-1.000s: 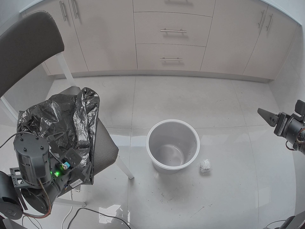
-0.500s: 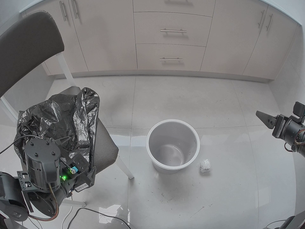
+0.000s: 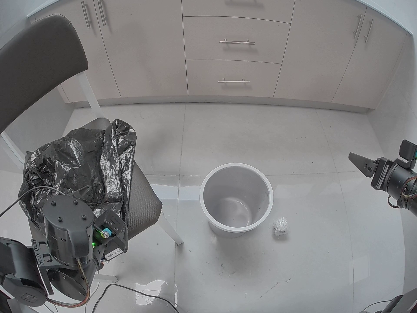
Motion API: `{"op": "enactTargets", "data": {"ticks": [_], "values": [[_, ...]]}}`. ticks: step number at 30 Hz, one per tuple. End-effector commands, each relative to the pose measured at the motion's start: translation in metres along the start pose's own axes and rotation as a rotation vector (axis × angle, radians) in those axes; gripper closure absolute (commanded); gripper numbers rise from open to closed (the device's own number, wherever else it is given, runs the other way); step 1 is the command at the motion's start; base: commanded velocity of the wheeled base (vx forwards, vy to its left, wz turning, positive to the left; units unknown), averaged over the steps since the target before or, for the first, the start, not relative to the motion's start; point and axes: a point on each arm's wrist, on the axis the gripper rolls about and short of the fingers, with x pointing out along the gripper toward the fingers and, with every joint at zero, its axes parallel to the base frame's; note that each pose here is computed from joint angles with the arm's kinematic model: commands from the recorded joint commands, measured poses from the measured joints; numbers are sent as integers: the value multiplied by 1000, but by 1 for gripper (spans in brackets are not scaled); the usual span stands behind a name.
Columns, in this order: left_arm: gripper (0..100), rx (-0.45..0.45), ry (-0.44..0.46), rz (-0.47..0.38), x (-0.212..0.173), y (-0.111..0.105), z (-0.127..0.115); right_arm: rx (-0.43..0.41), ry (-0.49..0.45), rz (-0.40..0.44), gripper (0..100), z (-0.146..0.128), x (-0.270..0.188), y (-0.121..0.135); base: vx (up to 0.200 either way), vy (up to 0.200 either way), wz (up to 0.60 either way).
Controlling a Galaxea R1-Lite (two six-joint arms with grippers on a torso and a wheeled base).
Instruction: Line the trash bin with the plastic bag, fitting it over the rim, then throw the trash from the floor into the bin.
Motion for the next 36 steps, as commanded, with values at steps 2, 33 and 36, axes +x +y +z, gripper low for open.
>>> {"op": "enactTargets", "data": {"ticks": [2,33,36], "values": [[0,17,30,14,3,-4,-2,0,1,0,0,0,0,0,0,0,0],[100,23,114,77,10,-3,-9,1,3,0,0,-1,0,0,0,0,0],[100,18,113,77,10,-3,-9,-1,4,-2,0,-2,-1,-1,0,0,0]]}}
